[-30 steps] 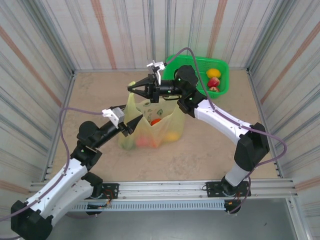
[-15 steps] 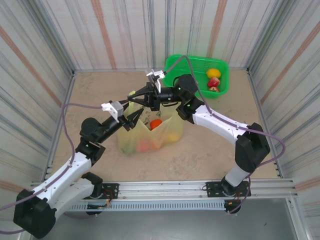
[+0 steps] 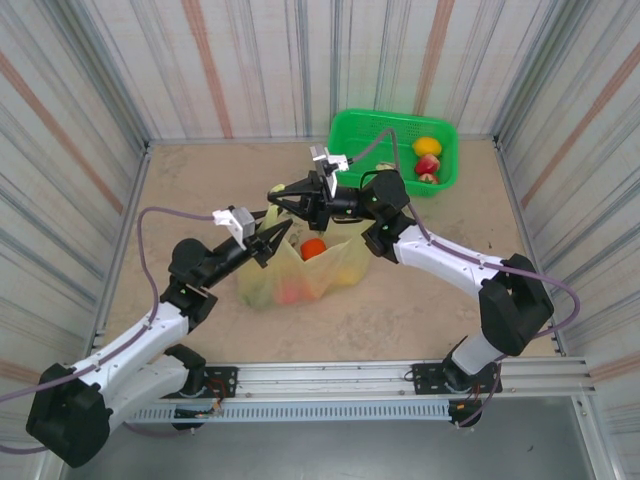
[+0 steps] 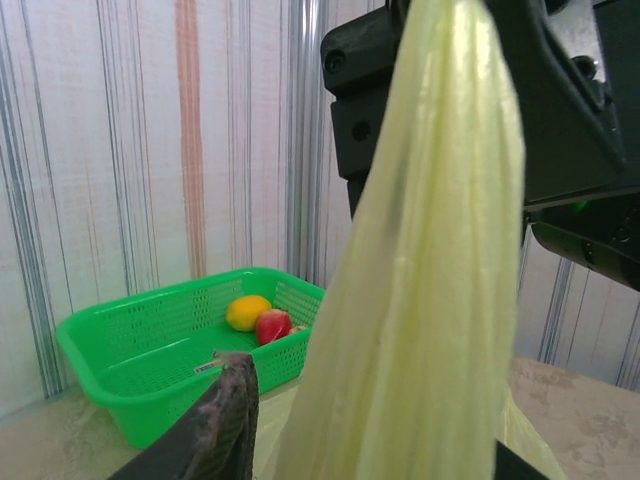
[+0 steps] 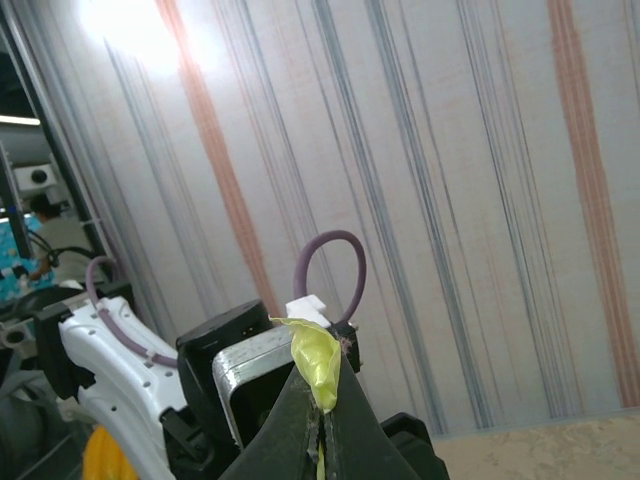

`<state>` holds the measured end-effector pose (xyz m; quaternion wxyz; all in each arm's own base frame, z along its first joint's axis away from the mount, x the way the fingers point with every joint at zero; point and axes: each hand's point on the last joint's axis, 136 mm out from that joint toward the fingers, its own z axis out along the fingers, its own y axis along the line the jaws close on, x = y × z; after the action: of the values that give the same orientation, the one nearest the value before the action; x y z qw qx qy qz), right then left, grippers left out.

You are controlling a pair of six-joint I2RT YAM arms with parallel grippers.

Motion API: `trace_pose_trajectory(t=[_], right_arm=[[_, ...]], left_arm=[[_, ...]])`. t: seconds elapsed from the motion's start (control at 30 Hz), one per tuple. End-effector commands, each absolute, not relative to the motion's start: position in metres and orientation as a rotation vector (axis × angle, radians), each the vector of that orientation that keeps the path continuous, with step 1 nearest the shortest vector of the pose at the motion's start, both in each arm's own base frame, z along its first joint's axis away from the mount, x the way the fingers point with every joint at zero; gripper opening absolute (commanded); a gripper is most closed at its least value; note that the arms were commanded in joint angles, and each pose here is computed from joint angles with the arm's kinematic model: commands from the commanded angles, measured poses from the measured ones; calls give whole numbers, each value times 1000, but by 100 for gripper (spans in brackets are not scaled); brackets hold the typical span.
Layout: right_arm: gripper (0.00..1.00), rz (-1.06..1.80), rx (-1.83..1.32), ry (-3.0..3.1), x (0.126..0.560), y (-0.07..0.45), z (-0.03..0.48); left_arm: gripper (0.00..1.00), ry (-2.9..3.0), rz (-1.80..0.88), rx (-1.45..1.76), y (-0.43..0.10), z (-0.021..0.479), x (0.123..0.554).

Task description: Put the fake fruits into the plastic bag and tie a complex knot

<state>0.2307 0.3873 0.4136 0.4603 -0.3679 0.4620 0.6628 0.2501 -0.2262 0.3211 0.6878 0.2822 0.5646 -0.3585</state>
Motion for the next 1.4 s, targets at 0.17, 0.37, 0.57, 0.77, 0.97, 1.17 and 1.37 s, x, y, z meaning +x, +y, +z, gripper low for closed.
trace_pose_trajectory(t=[0.17, 0.37, 0.57, 0.77, 0.97, 1.17, 1.37], right_arm=[[0, 1605, -842, 1043, 228, 367, 433], [0, 1601, -823, 1056, 233, 361, 429], [0, 1602, -828, 1063, 234, 363, 428], [24, 1558, -855, 1099, 236, 364, 431], [65, 1246, -889, 1134, 232, 332, 463], [65, 1029, -864, 1136, 228, 280, 482], [79, 877, -814, 1156, 226, 235, 463]], left_arm=[[29, 1275, -770, 635, -225, 315, 251], [29, 1279, -770, 645, -225, 313, 249], [13, 1270, -772, 668, -228, 314, 247], [0, 1263, -742, 675, -225, 324, 248], [0, 1302, -723, 615, -209, 320, 255], [0, 1318, -707, 579, -198, 317, 262], [0, 1315, -694, 550, -189, 317, 266]])
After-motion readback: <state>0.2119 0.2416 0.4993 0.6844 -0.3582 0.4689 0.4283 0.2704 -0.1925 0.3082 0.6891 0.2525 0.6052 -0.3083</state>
